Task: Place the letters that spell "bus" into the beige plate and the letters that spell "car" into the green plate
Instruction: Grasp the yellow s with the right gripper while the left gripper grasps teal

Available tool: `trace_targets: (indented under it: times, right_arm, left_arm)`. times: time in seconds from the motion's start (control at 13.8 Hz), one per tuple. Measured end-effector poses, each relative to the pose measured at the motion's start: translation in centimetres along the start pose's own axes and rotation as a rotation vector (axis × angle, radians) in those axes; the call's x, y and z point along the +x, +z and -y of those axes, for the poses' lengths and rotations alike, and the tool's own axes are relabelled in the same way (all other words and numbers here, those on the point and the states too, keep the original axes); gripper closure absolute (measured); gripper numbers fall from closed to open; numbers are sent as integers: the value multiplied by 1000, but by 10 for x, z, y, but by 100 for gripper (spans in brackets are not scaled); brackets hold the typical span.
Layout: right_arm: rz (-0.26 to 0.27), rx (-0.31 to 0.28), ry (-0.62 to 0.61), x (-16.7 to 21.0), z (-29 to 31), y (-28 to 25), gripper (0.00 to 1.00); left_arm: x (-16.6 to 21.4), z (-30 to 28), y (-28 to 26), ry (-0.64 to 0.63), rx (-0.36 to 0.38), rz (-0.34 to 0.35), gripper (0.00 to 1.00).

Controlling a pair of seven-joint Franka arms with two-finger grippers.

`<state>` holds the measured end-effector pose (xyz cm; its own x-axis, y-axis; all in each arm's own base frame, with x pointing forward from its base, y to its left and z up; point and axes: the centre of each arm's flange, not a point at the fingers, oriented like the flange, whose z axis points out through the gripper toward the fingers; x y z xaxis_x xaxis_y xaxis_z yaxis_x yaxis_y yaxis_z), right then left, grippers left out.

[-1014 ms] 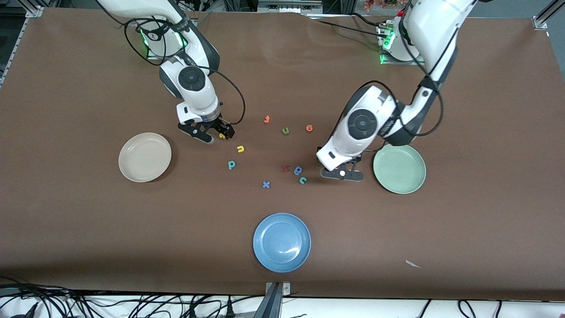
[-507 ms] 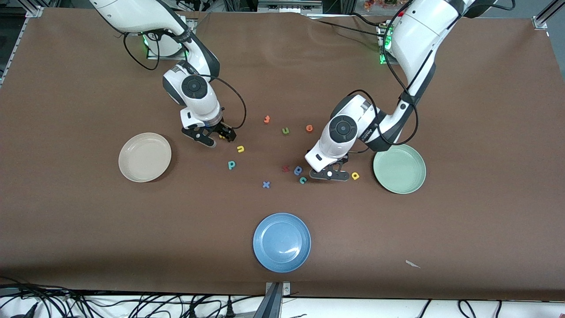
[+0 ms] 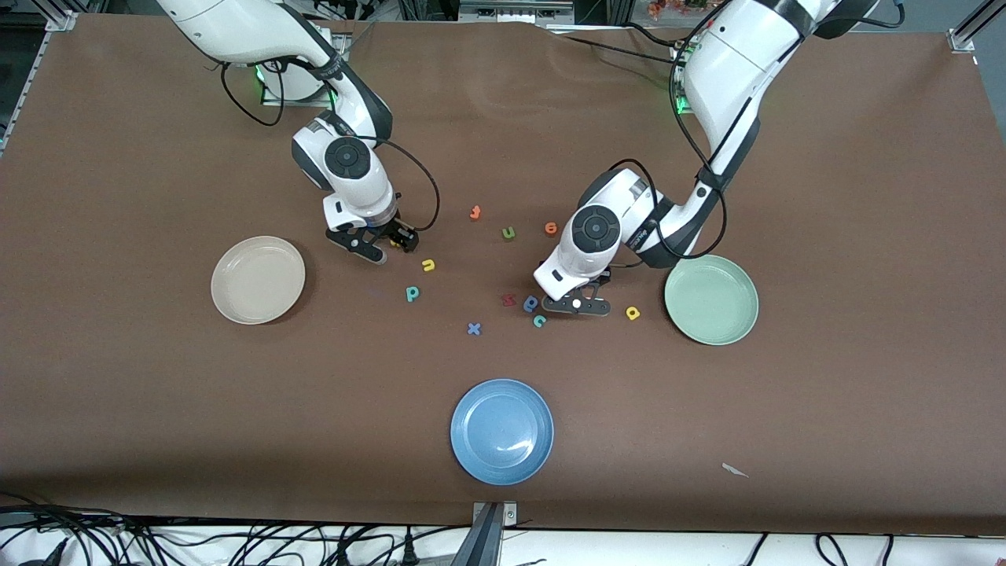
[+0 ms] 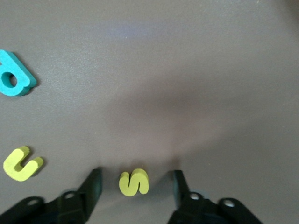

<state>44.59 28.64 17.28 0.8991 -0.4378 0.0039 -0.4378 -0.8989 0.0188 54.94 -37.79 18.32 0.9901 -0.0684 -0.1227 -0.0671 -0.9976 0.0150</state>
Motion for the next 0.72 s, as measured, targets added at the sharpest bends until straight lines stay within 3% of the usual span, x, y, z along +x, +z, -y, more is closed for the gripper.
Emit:
trace_targets:
  times: [0.07,0.14,0.29,0.36,0.51,0.58,0.72]
  right_arm:
    - [0,5,0,0,1,0,45]
    - [-1,6,0,0,1,0,45]
    - [-4,13,0,1,3,-2,61]
    - [-4,13,1,1,3,-2,61]
    - [-6,16,1,2,4,-3,72]
    - [-6,16,2,3,4,-3,72]
    - [-8,12,6,7,5,-5,72]
  left_arm:
    - [0,1,4,-1,2,5,39]
    - [0,1,6,-1,3,8,39]
    - [0,1,8,-1,3,9,39]
    - [0,1,8,-1,-1,4,39]
    - [-2,1,15,1,-11,-5,40]
    - [-2,2,15,0,-14,-10,43]
    - [-2,0,11,1,-18,-17,63]
